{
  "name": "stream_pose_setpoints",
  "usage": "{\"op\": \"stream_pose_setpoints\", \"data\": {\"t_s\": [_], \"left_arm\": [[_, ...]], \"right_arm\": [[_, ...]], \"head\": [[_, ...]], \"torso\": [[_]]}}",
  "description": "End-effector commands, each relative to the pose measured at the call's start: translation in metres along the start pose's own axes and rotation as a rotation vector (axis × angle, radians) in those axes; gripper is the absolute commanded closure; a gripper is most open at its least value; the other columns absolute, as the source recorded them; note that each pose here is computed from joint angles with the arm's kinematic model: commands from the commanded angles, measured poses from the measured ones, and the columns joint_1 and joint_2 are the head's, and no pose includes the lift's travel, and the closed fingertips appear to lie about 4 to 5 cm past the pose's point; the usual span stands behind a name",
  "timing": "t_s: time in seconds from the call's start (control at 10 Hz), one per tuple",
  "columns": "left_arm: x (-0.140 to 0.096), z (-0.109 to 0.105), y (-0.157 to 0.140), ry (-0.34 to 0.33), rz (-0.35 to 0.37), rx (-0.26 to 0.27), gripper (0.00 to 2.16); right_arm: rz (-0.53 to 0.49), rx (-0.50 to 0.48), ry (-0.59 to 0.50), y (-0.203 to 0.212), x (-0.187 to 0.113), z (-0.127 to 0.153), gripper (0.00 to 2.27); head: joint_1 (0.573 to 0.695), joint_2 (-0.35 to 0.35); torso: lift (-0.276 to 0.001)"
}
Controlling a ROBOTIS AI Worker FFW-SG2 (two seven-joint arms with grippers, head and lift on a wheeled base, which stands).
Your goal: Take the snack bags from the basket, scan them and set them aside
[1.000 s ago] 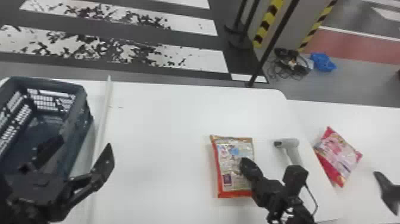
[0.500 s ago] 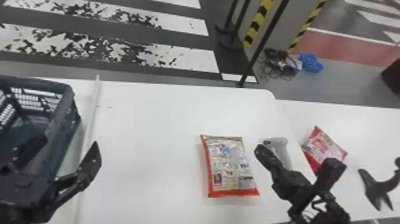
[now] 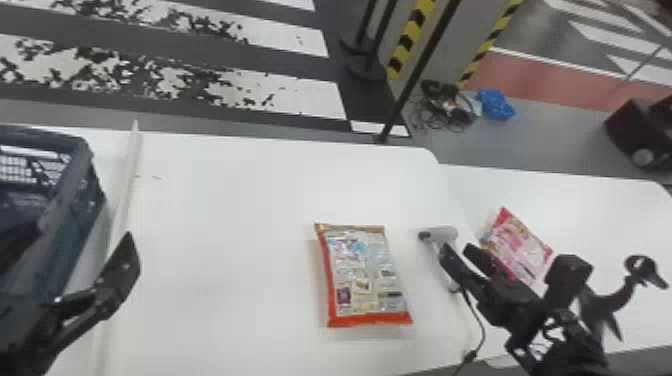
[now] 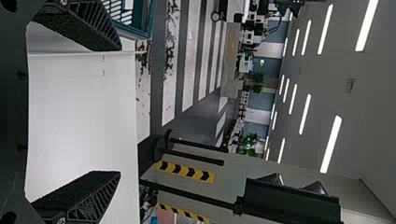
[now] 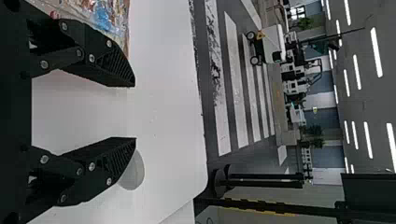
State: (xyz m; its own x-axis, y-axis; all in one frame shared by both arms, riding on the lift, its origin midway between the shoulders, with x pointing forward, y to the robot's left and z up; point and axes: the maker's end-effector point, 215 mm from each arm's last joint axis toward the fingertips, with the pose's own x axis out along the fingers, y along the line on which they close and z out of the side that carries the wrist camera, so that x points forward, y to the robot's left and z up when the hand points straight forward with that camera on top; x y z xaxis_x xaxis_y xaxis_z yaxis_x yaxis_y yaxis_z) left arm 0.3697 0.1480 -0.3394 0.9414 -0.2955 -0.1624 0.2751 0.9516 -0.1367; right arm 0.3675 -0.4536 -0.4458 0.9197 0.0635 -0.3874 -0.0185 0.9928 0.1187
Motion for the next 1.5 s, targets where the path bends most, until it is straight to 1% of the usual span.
{"op": "stream_pose_setpoints", "data": {"t_s": [0.0,0.1,0.2,0.4,0.6,0.7,0.8,0.9,1.0,1.1,1.2,1.3,1.4], "left_arm": [[0.000,-0.003,0.001,-0.002,0.006,-0.004,0.04],[-0.002,-0.008,0.001,0.008,0.006,-0.005,0.04],[-0.003,-0.008,0.003,0.001,0.012,-0.007,0.04],[-0.006,-0.011,0.001,0.005,0.017,-0.008,0.04],[-0.007,-0.012,0.003,0.006,0.023,-0.005,0.04],[-0.008,-0.012,0.004,0.006,0.029,-0.006,0.04],[-0.009,-0.010,0.006,0.004,0.033,-0.005,0.04],[-0.009,-0.004,0.006,-0.005,0.034,0.000,0.04],[-0.009,0.000,0.005,-0.011,0.034,0.000,0.04],[-0.008,0.002,0.003,-0.014,0.030,-0.002,0.04],[-0.005,0.001,0.000,-0.009,0.023,0.003,0.04],[-0.005,0.001,-0.002,-0.007,0.020,0.005,0.04],[-0.005,0.001,-0.003,-0.008,0.017,0.005,0.04]], "right_arm": [[-0.006,0.021,0.039,-0.019,0.012,-0.024,0.02],[-0.012,0.007,0.044,-0.027,0.021,-0.033,0.02],[-0.004,-0.005,0.053,-0.032,0.029,-0.038,0.02],[-0.004,-0.033,0.050,-0.052,0.047,-0.037,0.02],[0.005,-0.046,0.075,-0.062,0.069,-0.044,0.02],[0.001,-0.025,0.102,-0.069,0.077,-0.054,0.02],[0.007,-0.010,0.117,-0.068,0.085,-0.061,0.04],[0.009,-0.011,0.124,-0.068,0.091,-0.062,0.07],[0.003,-0.010,0.130,-0.072,0.093,-0.062,0.15],[0.003,-0.002,0.166,-0.076,0.096,-0.068,0.40],[-0.002,-0.003,0.199,-0.082,0.095,-0.072,1.51],[-0.003,0.007,0.212,-0.082,0.094,-0.076,2.10],[-0.011,0.002,0.193,-0.084,0.093,-0.072,2.13]], "head": [[0.695,-0.350],[0.695,-0.350],[0.695,-0.350],[0.695,-0.350],[0.695,-0.350],[0.695,-0.350],[0.695,-0.350],[0.695,-0.350],[0.695,-0.350],[0.695,-0.350],[0.695,-0.350],[0.695,-0.350],[0.695,-0.350]], "torso": [[-0.075],[-0.075],[-0.075],[-0.075],[-0.075],[-0.075],[-0.075],[-0.075],[-0.075],[-0.075],[-0.075],[-0.075],[-0.075]]}}
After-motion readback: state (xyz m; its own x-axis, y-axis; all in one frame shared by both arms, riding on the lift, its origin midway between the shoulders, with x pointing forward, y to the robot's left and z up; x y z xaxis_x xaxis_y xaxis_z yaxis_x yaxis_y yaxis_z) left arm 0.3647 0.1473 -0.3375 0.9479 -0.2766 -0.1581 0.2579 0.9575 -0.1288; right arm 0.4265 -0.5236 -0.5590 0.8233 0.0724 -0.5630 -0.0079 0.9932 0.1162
